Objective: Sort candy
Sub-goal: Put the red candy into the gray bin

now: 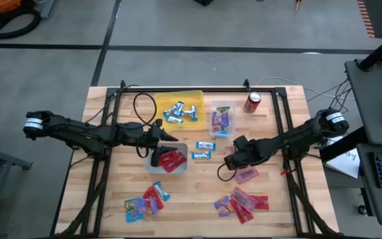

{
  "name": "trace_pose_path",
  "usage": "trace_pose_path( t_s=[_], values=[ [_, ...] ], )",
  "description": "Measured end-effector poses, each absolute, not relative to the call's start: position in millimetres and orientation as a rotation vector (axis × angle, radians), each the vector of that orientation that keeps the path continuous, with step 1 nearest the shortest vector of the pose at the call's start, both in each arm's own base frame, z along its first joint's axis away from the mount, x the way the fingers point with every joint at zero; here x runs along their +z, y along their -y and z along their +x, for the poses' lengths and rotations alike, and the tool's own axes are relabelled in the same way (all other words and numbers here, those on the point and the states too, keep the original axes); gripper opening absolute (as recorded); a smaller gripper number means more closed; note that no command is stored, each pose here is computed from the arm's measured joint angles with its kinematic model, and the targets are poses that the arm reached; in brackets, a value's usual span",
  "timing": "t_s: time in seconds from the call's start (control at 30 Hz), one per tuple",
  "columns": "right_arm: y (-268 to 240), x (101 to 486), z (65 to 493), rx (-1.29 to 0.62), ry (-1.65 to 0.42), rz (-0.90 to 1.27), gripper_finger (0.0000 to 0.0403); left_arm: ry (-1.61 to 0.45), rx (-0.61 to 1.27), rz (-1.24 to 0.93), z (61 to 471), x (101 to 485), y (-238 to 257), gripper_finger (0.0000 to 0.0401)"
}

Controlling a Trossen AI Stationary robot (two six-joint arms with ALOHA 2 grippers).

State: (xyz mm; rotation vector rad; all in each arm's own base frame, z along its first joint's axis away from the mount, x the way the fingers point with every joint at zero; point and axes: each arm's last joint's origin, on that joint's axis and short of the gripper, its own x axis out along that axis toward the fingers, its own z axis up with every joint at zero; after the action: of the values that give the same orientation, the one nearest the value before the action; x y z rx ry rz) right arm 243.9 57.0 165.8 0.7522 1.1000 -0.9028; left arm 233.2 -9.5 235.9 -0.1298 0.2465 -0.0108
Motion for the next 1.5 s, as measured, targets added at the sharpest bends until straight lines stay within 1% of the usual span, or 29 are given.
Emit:
trace_pose_path(
  t_s=[0.13, 0.27, 0.43, 0.53, 0.63, 0.73, 0.8, 0.87, 1.0, 1.03, 1.17, 1.3, 1.5],
  values=[
    [-58.3, 156.7, 247.7, -0.917, -1.143, 0.74, 0.0072, -0.242, -0.011, -0.13, 233.4, 236.3, 9.5, 0.0162],
    [-58.5, 146.1, 250.1, -0.966, -1.159, 0.744, 0.0133, -0.24, -0.011, -0.13, 233.4, 236.4, 9.5, 0.0162],
    [-59.4, 138.1, 253.6, -0.973, -1.165, 0.74, 0.0205, -0.247, -0.011, -0.129, 234.3, 235.0, 9.5, 0.0162],
    [-59.3, 134.7, 256.2, -0.973, -1.162, 0.744, 0.0231, -0.255, -0.01, -0.128, 235.4, 233.2, 9.6, 0.0162],
    [-60.0, 128.0, 259.6, -0.975, -1.161, 0.737, 0.0238, -0.267, -0.009, -0.128, 236.9, 230.6, 9.6, 0.0162],
    [-60.5, 119.7, 261.2, -0.988, -1.181, 0.713, 0.0221, -0.275, -0.008, -0.128, 239.1, 227.9, 9.7, 0.0162],
    [-60.7, 116.3, 261.5, -0.992, -1.192, 0.71, 0.0193, -0.275, -0.008, -0.128, 241.1, 226.1, 9.8, 0.0162],
    [-61.0, 113.7, 262.3, -0.991, -1.197, 0.712, 0.015, -0.28, -0.007, -0.127, 242.5, 224.4, 9.9, 0.0162],
    [-61.1, 114.2, 262.0, -0.979, -1.203, 0.708, 0.0041, -0.281, -0.008, -0.127, 244.9, 222.1, 10.0, 0.0162],
    [-61.0, 115.7, 262.0, -0.969, -1.203, 0.703, 0.0027, -0.28, -0.007, -0.128, 245.4, 221.8, 10.0, 0.0162],
    [-60.8, 126.4, 261.0, -0.926, -1.181, 0.696, 0.0016, -0.277, -0.007, -0.136, 245.9, 221.7, 10.0, 0.0162],
    [-62.9, 143.2, 257.5, -0.824, -1.138, 0.648, 0.0013, -0.27, -0.014, -0.142, 245.8, 222.6, 12.1, 0.0162],
    [-74.1, 180.8, 269.5, -0.543, -0.875, 0.6, 0.0011, -0.229, -0.068, -0.119, 249.3, 223.6, 22.7, 0.0162]
  ],
)
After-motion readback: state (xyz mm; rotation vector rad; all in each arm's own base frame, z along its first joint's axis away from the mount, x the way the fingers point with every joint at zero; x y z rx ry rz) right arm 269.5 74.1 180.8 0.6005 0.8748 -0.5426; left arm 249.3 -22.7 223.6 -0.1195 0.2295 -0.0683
